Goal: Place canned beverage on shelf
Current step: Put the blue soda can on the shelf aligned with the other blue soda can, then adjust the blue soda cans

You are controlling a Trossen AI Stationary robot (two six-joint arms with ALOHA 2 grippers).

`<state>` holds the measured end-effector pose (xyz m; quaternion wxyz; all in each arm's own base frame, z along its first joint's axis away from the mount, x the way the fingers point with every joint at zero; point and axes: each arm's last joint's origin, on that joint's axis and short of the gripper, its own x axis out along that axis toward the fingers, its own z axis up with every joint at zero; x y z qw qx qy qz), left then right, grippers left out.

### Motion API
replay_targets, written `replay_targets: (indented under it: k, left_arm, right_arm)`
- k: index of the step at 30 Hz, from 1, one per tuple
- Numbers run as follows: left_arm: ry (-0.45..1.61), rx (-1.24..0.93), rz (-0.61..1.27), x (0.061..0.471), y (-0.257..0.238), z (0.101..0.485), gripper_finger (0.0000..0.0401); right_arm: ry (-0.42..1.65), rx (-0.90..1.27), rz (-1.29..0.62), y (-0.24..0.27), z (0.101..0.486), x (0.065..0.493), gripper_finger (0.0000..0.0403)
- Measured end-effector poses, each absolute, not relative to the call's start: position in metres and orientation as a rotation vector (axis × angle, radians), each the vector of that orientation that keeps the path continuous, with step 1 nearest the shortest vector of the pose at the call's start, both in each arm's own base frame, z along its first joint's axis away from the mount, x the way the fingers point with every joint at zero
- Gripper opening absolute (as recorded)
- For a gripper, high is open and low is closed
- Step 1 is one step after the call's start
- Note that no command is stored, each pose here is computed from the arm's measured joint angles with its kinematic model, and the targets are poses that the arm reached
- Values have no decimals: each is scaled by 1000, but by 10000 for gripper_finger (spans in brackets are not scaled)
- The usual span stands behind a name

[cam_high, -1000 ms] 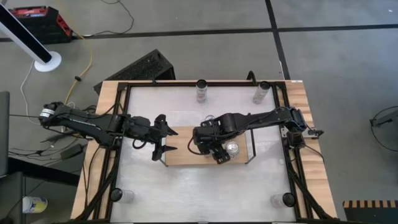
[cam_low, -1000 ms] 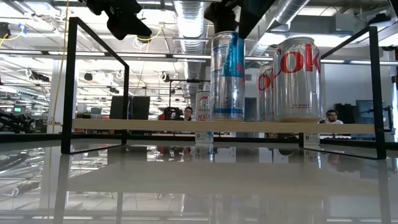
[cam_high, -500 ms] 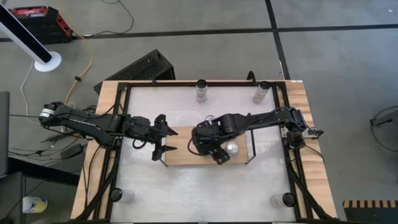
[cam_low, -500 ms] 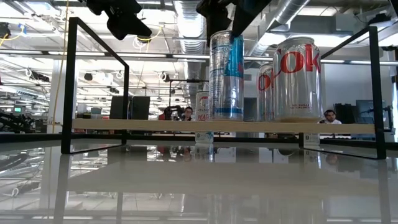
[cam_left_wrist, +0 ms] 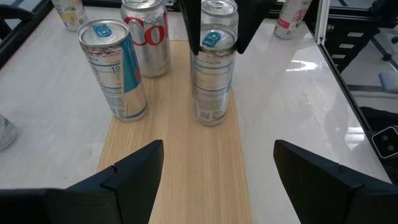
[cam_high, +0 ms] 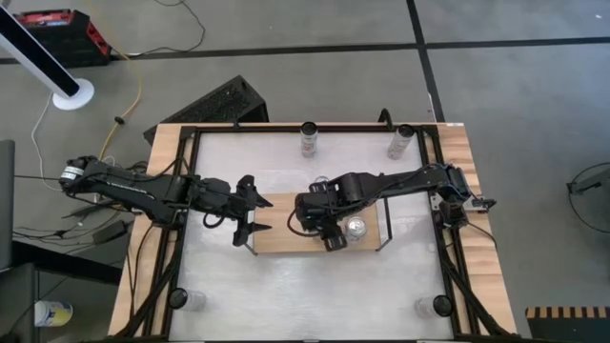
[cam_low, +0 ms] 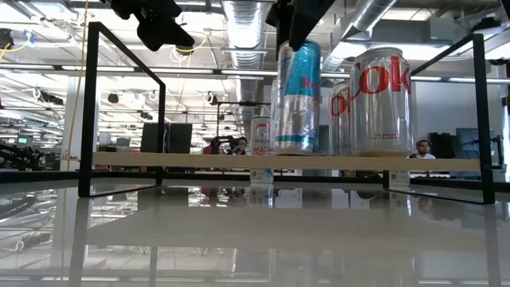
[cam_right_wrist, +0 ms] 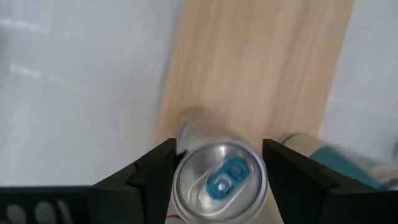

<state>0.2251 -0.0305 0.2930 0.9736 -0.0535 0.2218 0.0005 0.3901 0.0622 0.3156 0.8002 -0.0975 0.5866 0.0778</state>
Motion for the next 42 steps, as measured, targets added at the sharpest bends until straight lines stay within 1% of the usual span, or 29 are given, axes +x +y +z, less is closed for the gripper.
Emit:
replay_targets:
  k: [6, 14, 19, 25, 30, 35, 38, 40, 42]
  left_arm:
    - [447, -108, 1, 225, -31, 293, 288]
    - [448, -108, 1, 225, -31, 293, 288]
    - [448, -108, 1, 225, -31, 293, 288]
    - [448, -108, 1, 225, -31, 293, 288]
    - [448, -107, 1, 225, -31, 293, 288]
    - [470, -113, 5, 224, -30, 291, 288]
    - [481, -129, -12, 224, -31, 290, 288]
    - [485, -137, -32, 224, -32, 290, 288]
    - [486, -139, -43, 223, -32, 290, 288]
  right_arm:
    - [1299, -67, 55, 62, 315, 387, 250]
    - [1292, -129, -21, 63, 313, 387, 226]
    - [1277, -136, -15, 63, 313, 389, 212]
    - [1266, -174, 20, 66, 315, 389, 209]
    - [1248, -175, 30, 71, 333, 384, 209]
    - [1318, -175, 30, 82, 351, 367, 205]
    - [1363, -166, 19, 88, 356, 354, 181]
    - [1373, -174, 2, 92, 356, 347, 150]
    - [1354, -213, -32, 97, 359, 338, 107]
